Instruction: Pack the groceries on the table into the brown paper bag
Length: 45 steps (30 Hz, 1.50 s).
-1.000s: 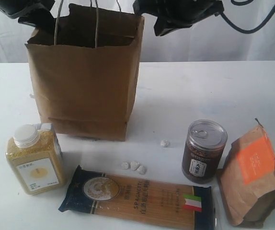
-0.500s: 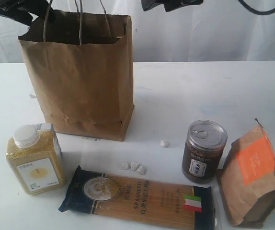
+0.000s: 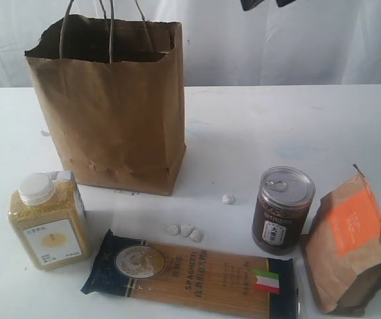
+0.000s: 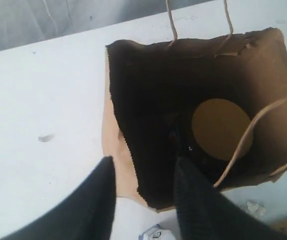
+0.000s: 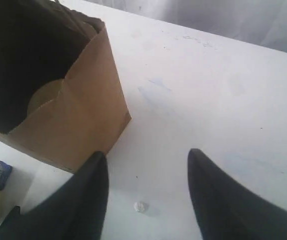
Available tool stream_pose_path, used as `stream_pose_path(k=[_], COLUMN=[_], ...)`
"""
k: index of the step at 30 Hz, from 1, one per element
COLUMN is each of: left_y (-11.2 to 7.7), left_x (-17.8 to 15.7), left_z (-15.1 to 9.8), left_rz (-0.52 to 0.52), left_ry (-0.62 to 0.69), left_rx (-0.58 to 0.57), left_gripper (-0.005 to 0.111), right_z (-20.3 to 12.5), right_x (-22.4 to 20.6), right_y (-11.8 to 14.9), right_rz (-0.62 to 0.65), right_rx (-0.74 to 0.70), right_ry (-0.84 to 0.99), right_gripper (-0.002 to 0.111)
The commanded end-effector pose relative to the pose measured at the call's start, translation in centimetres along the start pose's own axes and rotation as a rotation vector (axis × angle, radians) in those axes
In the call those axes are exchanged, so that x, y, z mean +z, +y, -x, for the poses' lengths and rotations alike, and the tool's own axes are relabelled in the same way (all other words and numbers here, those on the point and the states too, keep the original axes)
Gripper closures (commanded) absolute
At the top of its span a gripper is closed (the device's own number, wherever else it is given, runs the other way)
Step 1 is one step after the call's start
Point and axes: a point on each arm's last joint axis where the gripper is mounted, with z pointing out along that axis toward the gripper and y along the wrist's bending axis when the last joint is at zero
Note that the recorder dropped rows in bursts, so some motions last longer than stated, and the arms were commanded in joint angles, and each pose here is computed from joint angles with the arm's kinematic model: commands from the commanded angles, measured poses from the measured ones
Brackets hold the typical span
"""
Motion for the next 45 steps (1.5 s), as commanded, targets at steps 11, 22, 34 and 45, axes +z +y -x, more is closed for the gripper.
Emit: stream_pose_path(k=[11,22,34,45], left_y=[-4.3,-7.4,-7.9,-7.2], left_x=[-8.4,-11.6,-8.3,-5.1], left_z=[-3.9,-16.0,-27.7,-30.3], left_rz=[0.009,0.141,0.193,0.177], left_ry=[-0.056,-0.393,-0.503,-0.409], left_rx=[0.037,-0.018,-0.053,-0.112], left_gripper=[0.107,0.107,0.107,0.107], right_z=[-6.6,-14.3,-18.9,-19.8], right_x=[-7.7,-12.1,-12.1,-10.9], right_y=[-0.7,-0.6,0.3,0.2], right_rz=[-0.049,-0.002,0.124,0.118], right_rx=[-0.026,-0.005,0.009,-0.01], right_ry=[-0.02,-0.222,-0.205,-0.189], right_gripper=[0.062,0.062,0.062,0.062])
